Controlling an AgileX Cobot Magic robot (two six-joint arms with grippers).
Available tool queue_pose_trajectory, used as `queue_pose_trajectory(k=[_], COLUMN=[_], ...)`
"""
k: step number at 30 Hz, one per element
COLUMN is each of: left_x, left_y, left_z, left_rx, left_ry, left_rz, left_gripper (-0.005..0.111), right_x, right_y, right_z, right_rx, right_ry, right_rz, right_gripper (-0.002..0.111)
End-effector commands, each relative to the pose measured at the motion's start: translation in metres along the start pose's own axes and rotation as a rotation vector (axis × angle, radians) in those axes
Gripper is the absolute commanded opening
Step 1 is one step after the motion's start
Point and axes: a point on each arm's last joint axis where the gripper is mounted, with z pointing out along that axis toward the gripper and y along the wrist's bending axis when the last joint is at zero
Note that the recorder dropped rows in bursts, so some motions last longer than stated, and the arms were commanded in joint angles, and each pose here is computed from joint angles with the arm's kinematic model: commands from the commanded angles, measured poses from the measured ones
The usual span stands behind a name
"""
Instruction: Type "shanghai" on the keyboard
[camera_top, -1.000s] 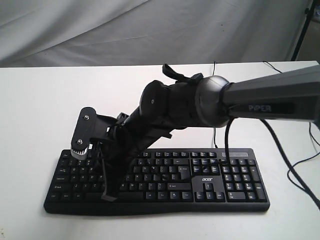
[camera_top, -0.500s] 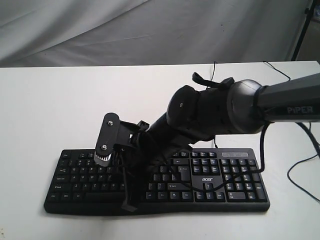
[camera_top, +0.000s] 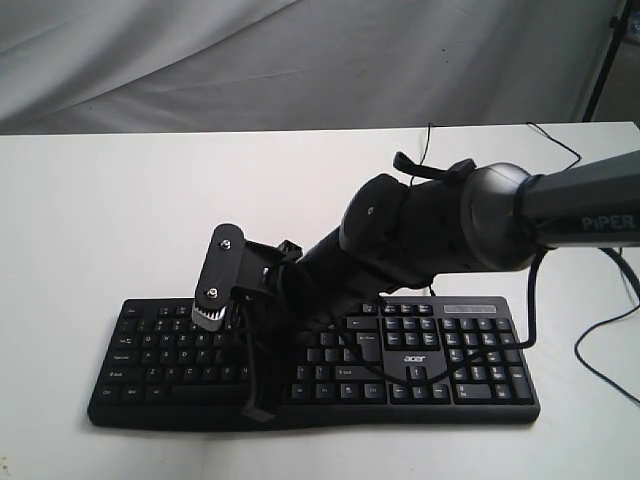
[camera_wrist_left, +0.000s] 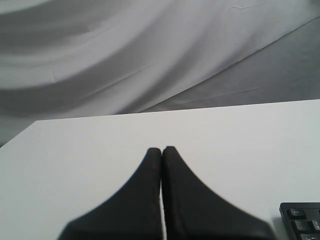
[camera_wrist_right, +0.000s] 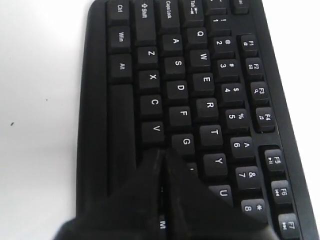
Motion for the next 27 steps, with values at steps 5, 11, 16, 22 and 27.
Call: queue_pose_trajectory(k=[5, 11, 16, 22, 27], left_x=[0.001, 0.001, 0.001, 0.001, 0.001], left_y=[0.000, 0.000, 0.000, 0.000, 0.000], left_z=[0.001, 0.001, 0.001, 0.001, 0.001], left_rx=[0.004, 0.004, 0.004, 0.004, 0.004], left_ry=[0.003, 0.003, 0.003, 0.003, 0.003], left_rz=[-0.003, -0.003, -0.003, -0.003, -0.003], left_gripper=[0.001, 0.001, 0.001, 0.001, 0.001], right_x=[0.004, 0.005, 0.005, 0.009, 0.013], right_y=[-0.002, -0.002, -0.002, -0.001, -0.001], right_z=[0.004, 0.005, 0.005, 0.010, 0.015], right_rx=[0.015, 0.017, 0.017, 0.005, -0.004], right_ry=[0.001, 0.004, 0.004, 0.016, 0.028], right_rz=[0.010, 0.009, 0.007, 0.007, -0.002], right_gripper=[0.000, 0.000, 0.000, 0.000, 0.000])
